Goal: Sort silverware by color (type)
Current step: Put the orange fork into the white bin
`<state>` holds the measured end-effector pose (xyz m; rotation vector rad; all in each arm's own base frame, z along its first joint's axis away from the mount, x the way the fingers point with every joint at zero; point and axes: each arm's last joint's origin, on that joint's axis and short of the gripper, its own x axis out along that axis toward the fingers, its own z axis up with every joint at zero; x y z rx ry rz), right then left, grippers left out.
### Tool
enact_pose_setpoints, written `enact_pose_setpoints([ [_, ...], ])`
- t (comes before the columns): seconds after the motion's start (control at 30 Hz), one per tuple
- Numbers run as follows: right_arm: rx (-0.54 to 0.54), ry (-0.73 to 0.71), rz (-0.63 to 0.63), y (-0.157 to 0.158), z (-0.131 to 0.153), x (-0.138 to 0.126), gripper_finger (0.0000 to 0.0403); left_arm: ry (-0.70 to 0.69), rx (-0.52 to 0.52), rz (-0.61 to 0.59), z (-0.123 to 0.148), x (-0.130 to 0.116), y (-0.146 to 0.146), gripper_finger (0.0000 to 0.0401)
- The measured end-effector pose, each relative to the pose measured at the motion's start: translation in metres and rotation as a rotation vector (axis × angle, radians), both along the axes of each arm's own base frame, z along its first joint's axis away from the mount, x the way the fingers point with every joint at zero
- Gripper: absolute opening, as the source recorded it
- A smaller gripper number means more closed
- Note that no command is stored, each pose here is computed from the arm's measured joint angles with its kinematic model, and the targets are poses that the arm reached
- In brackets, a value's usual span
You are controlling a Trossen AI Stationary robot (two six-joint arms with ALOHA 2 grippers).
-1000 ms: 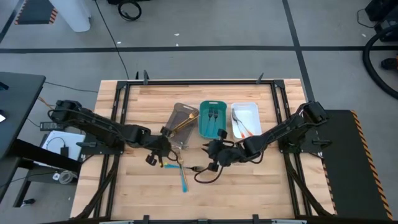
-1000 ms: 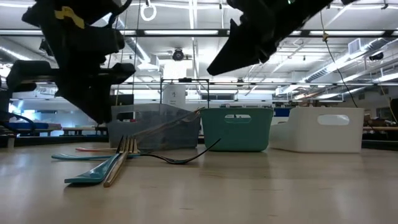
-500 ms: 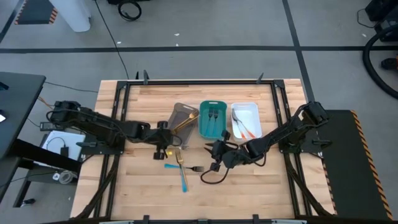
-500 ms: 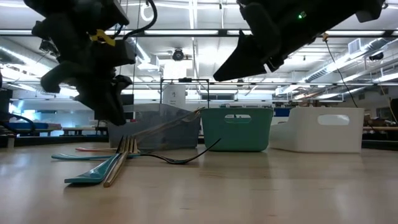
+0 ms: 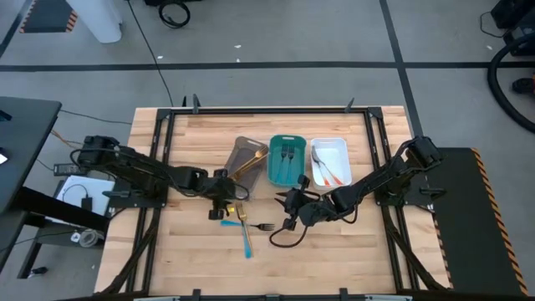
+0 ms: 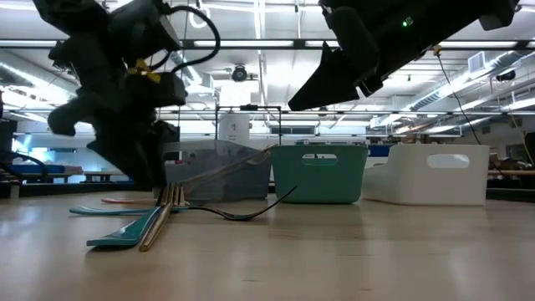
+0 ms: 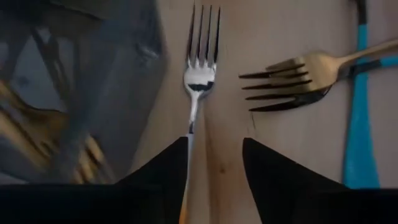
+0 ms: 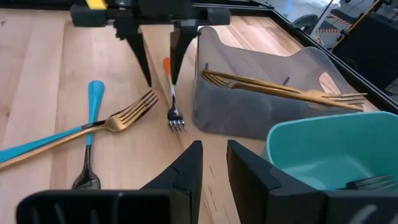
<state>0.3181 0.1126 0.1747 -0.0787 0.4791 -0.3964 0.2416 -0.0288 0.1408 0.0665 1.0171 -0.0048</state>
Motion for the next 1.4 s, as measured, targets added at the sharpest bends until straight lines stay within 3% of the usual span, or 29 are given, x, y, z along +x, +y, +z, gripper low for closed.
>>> enact_pose_setpoints([
  [0.47, -0.002, -0.009, 0.004, 0.000, 0.001, 0.001, 0.0080, 0.027, 0.076, 0.015, -0.011, 0.004, 0.006, 0.0167],
  [0.8, -0.011, 0.010, 0.013, 0.002, 0.002, -0.002, 0.0080, 0.009, 0.036, 0.016, -0.010, 0.007, 0.011, 0.0167],
  [1.17, 0.029, -0.088, -0.044, -0.001, 0.059, -0.037, 0.0080, 0.034, 0.043, 0.007, -0.011, 0.005, 0.010, 0.0155],
  [1.4, 0.003, -0.142, -0.087, 0.000, 0.074, -0.047, 0.0080, 0.056, 0.062, -0.008, -0.015, 0.005, 0.010, 0.0148],
])
